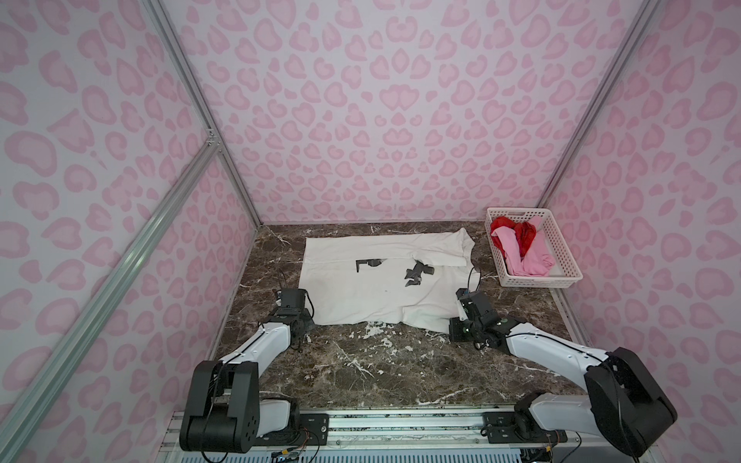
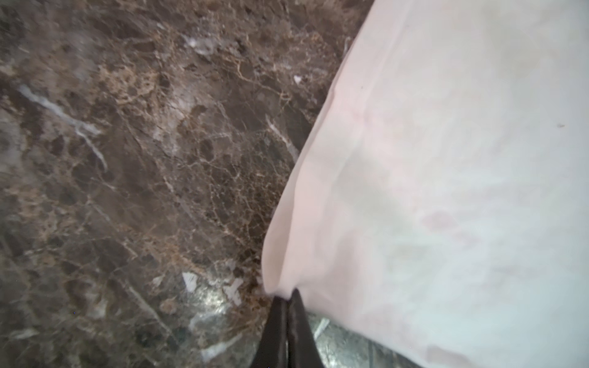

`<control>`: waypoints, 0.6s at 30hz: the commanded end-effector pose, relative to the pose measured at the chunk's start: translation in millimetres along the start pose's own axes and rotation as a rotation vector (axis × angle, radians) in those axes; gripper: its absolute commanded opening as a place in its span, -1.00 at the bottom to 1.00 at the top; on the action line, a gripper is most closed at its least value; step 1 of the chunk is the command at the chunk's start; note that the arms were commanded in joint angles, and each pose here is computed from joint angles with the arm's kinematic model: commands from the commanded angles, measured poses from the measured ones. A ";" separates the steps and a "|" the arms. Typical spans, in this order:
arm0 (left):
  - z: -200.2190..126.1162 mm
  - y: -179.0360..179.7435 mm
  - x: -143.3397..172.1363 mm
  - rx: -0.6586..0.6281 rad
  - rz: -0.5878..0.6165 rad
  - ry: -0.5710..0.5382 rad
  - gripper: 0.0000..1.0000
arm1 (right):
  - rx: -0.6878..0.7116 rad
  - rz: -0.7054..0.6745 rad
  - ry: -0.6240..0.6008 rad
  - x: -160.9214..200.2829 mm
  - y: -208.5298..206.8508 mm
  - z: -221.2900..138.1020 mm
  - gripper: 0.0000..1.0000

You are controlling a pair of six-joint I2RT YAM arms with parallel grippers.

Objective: Fold and stack t-shirts
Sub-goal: Fold the T-shirt.

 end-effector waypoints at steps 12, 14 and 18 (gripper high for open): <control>-54.7 2.9 -27.8 0.031 -0.016 -0.127 -0.91 | 0.029 -0.011 -0.117 -28.6 5.6 -48.3 -1.00; -59.4 0.8 -34.2 0.037 -0.017 -0.148 -0.91 | 0.034 -0.013 -0.158 -38.8 7.4 -55.2 -1.00; -62.5 -12.6 -50.8 0.085 -0.015 -0.170 -0.91 | 0.026 -0.029 -0.225 -62.2 11.5 -62.9 -1.00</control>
Point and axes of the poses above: each gripper's point midway between its finger pads, its own z axis out along the fingers, its own y axis along the line the jaws close on, x = y × z, the point moved 5 cm from there along -z, back along the fingers, and after that the axes turned 1 degree about z, right-handed, at the moved point
